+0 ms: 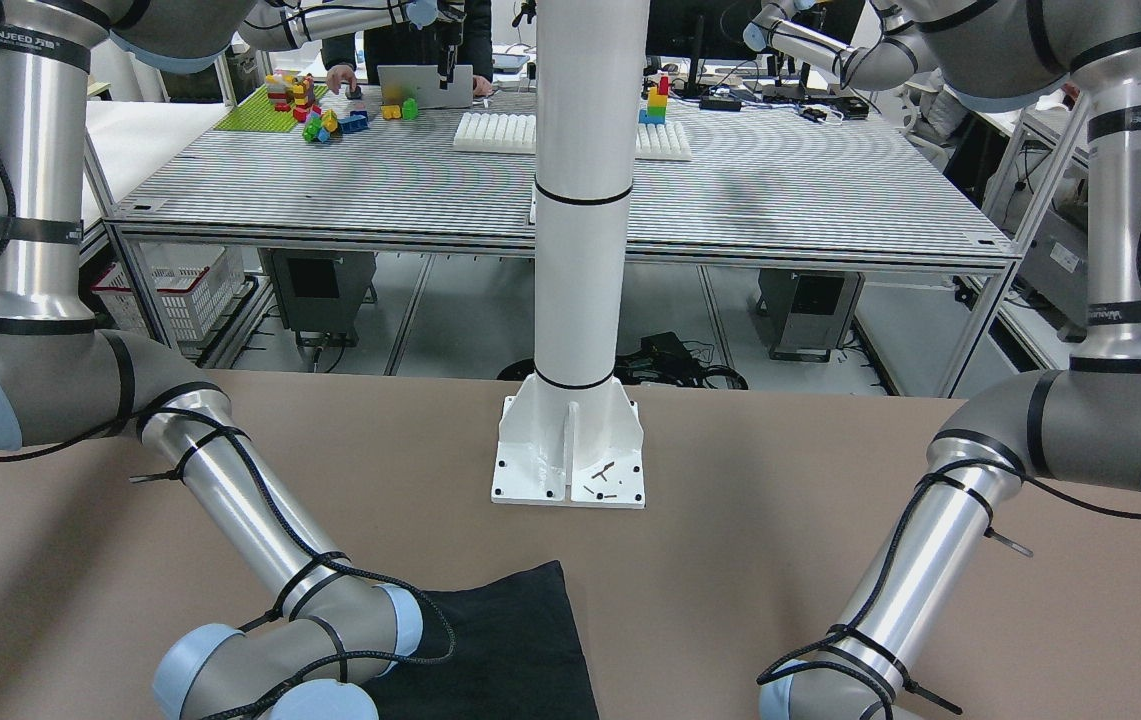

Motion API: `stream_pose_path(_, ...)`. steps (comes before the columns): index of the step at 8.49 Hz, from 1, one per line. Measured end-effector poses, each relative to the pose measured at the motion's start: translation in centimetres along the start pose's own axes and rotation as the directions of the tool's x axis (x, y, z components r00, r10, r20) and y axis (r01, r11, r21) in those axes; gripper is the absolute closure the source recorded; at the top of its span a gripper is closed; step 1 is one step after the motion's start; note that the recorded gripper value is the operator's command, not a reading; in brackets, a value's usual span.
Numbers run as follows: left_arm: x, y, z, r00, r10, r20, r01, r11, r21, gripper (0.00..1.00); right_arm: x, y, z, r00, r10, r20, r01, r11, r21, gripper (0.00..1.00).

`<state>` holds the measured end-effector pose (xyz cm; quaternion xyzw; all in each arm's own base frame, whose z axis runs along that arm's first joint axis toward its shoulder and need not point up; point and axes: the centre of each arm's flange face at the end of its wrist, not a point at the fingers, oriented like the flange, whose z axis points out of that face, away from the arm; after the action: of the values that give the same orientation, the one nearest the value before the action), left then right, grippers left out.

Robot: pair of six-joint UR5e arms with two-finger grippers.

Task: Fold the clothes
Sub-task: 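Move the left gripper to the shirt's side edge and grasp it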

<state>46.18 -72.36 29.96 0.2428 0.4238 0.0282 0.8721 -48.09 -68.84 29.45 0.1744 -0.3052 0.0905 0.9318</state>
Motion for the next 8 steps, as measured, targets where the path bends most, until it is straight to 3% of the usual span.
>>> stream_pose_path(3,-0.1,0.0,0.0,1.000,0.000,0.000,0.000,1.000,0.000,0.05,2.4,0.2,2.1,0.998,-0.027,-0.050,0.027,1.000,0.001,0.07)
stream_pose_path(6,-0.2,0.1,0.0,1.000,-0.002,-0.003,0.002,1.000,0.004,0.05,10.2,-2.6,3.4,0.990,-0.083,-0.112,0.084,0.996,0.004,0.07)
stream_pose_path(8,0.4,0.5,0.2,1.000,-0.016,-0.015,0.016,1.000,0.004,0.06,13.5,-3.6,3.5,0.988,-0.108,-0.111,0.109,0.994,0.006,0.06)
